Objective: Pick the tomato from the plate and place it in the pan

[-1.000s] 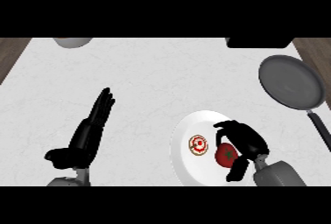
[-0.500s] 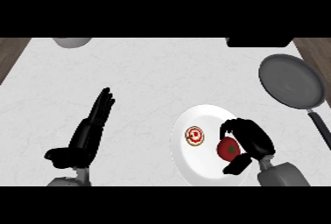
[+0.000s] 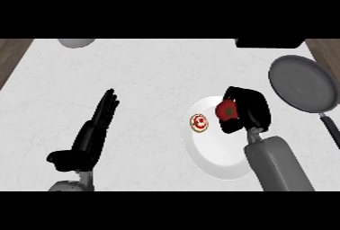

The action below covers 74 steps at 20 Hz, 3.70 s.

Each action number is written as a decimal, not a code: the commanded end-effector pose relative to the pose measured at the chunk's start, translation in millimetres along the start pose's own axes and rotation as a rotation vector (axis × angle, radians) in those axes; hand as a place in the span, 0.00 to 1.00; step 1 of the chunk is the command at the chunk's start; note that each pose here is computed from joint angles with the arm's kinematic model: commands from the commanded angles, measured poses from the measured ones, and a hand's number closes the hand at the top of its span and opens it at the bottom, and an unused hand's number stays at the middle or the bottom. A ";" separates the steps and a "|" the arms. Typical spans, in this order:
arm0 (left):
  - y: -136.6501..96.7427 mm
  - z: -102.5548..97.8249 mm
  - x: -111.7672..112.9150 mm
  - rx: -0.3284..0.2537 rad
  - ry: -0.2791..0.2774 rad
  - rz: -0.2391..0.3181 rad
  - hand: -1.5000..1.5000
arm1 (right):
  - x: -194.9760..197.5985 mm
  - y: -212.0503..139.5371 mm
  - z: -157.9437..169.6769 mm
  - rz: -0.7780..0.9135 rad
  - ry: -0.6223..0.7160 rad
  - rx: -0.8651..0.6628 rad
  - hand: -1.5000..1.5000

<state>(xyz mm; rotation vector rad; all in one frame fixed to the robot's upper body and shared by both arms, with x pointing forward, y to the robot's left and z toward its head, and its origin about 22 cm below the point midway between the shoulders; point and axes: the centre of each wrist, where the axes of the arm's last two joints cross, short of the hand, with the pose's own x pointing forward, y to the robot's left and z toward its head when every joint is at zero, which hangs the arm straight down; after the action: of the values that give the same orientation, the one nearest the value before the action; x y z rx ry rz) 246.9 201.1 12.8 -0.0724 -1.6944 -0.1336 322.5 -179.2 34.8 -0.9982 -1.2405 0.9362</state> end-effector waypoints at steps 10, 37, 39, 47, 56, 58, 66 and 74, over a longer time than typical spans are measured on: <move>-13.9 3.7 3.2 0.015 0.003 0.014 0.50 | 13.7 -63.7 -17.7 -0.245 0.186 -0.426 1.00; -2.9 -13.5 9.2 -0.049 -0.024 0.010 0.50 | -215.6 -93.0 -74.1 -0.224 0.402 -0.849 1.00; -18.9 -6.5 -2.6 -0.039 -0.026 -0.003 0.50 | -224.1 -99.1 -72.6 -0.241 0.393 -0.854 1.00; -25.3 -14.6 4.3 -0.084 -0.042 0.011 0.50 | -240.1 -90.3 -67.4 -0.306 0.521 -0.335 0.00; -17.2 -15.4 6.2 -0.059 -0.048 0.020 0.50 | -239.8 -96.1 -68.9 -0.553 0.352 -0.499 0.00; -21.8 -8.5 3.0 -0.055 -0.044 0.001 0.50 | -231.3 -98.7 -74.9 -0.602 0.335 -0.570 0.00; -9.8 0.1 -3.8 -0.039 -0.028 -0.003 0.50 | -281.7 -108.6 -42.3 -0.857 0.292 -0.634 0.00; -1.1 2.2 6.4 -0.030 -0.014 -0.002 0.50 | -323.8 -90.3 1.1 -1.022 0.127 -0.457 0.00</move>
<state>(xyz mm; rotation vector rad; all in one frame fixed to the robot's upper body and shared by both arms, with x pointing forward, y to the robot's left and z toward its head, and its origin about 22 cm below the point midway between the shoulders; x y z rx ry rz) 246.5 193.4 14.4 -0.0941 -1.7124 -0.1489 310.1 -504.6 36.8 -0.6923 -1.5830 -0.2417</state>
